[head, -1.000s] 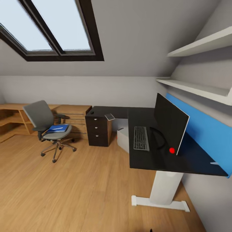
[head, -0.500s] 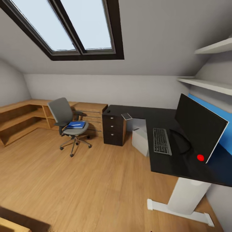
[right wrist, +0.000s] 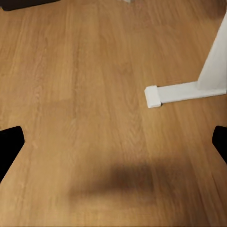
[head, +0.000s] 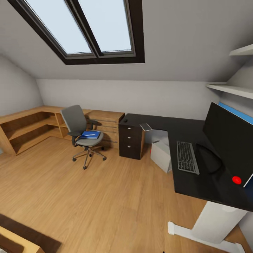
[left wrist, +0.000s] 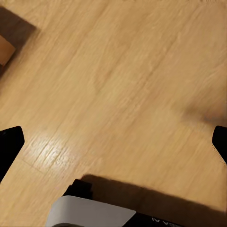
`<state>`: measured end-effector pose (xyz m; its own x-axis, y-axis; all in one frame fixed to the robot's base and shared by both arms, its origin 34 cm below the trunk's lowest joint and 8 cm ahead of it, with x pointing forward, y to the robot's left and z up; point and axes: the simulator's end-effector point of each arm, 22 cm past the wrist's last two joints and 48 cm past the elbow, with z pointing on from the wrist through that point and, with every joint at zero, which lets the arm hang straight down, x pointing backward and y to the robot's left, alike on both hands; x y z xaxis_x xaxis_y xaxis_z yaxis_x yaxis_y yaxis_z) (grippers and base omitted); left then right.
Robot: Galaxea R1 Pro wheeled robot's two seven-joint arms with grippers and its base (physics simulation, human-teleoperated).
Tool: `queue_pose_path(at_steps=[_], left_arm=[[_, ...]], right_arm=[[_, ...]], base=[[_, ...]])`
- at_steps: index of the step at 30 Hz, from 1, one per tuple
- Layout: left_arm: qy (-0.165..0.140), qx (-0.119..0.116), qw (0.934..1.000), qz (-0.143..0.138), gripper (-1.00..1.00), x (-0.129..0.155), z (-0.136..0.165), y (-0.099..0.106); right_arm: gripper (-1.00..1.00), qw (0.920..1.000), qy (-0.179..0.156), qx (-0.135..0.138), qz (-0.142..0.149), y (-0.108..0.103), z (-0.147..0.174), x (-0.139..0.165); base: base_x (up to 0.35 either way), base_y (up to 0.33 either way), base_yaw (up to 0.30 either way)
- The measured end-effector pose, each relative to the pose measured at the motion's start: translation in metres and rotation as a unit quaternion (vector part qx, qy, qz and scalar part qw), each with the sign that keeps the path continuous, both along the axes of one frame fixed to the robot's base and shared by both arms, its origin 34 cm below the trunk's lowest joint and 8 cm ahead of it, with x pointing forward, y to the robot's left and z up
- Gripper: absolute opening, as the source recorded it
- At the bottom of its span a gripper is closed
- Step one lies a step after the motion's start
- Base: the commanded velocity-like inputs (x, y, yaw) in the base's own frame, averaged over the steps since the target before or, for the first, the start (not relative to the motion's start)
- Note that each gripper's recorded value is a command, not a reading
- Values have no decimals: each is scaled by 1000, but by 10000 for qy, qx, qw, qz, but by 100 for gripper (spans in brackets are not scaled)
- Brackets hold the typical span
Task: In the bedroom, organize the workspace by keeping the computer under the desk, ensuring the monitor is on the desk, placing the keyboard on the desk next to the monitor, placing the mouse on the desk next to the keyboard, moving the folder from the swivel chair onto the desk next to the mouse, stacking the notebook on top of the folder with the pen on top of the notebook, and positioning the swivel chair next to the desk.
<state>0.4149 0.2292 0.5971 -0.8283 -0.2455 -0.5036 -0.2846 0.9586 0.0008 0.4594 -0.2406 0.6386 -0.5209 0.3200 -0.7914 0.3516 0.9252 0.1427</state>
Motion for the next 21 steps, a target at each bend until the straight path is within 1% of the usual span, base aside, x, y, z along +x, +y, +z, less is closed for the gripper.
queue_pose_path(at_steps=[1,5,13,21], left_arm=[[0,0,10000,0,100,0,0,0],[1,1,10000,0,100,0,0,0],[0,0,10000,0,100,0,0,0],[0,0,10000,1,100,0,0,0]], right_arm=[[100,9998,-28,-65,171,4,2,2],[100,9992,-60,-142,361,8,3,4],[100,9989,-78,-150,434,12,4,5],[100,9989,-79,-154,440,12,4,5]], base=[[311,0,5],[323,0,2],[331,0,0],[333,7,0]])
